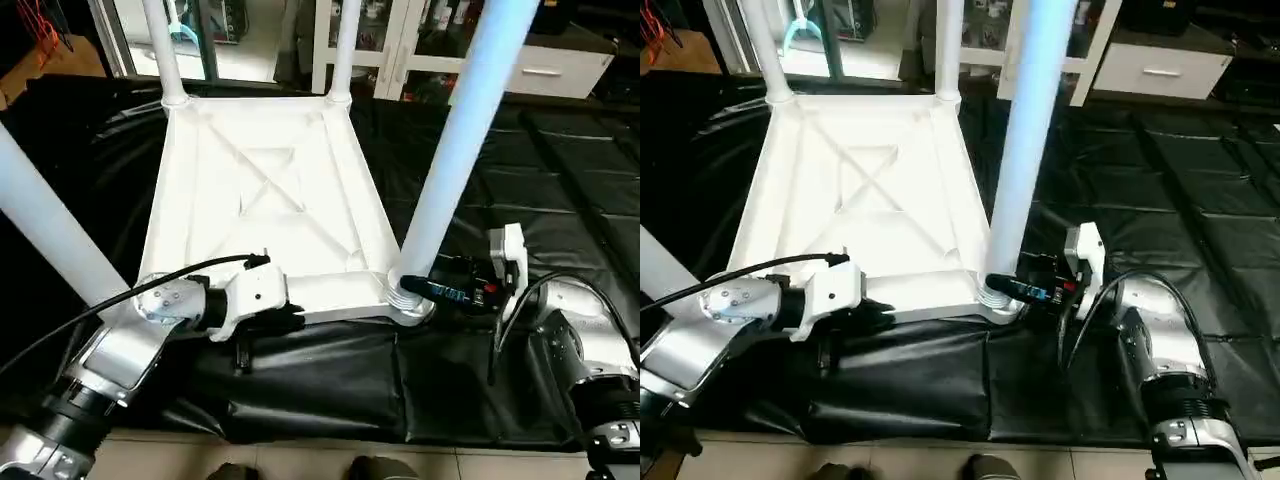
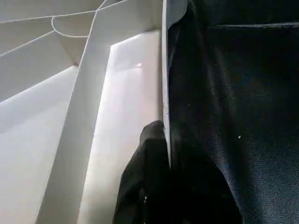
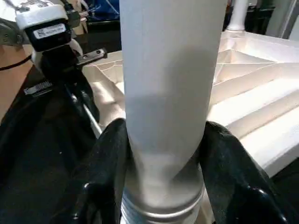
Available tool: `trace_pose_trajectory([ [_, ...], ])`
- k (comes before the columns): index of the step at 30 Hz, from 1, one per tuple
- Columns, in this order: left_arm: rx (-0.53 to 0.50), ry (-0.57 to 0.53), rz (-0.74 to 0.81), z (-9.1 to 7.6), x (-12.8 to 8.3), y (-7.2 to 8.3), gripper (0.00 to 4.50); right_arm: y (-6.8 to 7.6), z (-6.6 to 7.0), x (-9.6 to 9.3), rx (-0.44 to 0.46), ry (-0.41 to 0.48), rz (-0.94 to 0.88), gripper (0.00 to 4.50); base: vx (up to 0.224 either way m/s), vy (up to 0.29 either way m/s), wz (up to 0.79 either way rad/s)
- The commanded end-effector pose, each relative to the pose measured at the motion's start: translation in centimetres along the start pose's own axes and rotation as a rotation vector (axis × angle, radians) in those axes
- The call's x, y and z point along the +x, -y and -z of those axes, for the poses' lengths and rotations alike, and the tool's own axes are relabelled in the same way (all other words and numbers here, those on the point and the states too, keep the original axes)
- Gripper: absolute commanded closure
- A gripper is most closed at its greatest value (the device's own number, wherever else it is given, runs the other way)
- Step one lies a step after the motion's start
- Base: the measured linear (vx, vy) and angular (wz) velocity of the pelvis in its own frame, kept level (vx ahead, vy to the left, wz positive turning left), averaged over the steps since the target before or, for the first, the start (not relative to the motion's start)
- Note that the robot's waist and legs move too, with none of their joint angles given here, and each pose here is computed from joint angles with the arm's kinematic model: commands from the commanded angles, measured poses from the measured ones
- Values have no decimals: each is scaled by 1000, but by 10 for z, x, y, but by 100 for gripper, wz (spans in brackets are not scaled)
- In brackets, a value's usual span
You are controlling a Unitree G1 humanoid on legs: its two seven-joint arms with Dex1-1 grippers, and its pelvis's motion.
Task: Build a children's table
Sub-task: Insert table leg to table base
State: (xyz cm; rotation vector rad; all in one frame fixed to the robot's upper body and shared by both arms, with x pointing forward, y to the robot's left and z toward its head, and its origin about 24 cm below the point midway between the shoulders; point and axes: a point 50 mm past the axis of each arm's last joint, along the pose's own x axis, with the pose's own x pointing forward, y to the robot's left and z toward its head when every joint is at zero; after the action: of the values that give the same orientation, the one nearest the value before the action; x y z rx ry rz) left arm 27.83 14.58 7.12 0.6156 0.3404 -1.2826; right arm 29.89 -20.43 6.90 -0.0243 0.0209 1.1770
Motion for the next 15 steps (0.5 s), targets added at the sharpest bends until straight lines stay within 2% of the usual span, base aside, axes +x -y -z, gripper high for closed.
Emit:
trace_pose_trajectory([
  [1,-53,-86,80,22,12,18,450,-1,13,-9,28,-53,45,263,0,0,0],
  [8,-45,-86,80,23,12,17,450,2,19,-15,66,-47,86,263,0,0,0],
  [15,-42,-84,78,22,13,17,450,-5,28,-20,134,-71,28,263,0,0,0],
])
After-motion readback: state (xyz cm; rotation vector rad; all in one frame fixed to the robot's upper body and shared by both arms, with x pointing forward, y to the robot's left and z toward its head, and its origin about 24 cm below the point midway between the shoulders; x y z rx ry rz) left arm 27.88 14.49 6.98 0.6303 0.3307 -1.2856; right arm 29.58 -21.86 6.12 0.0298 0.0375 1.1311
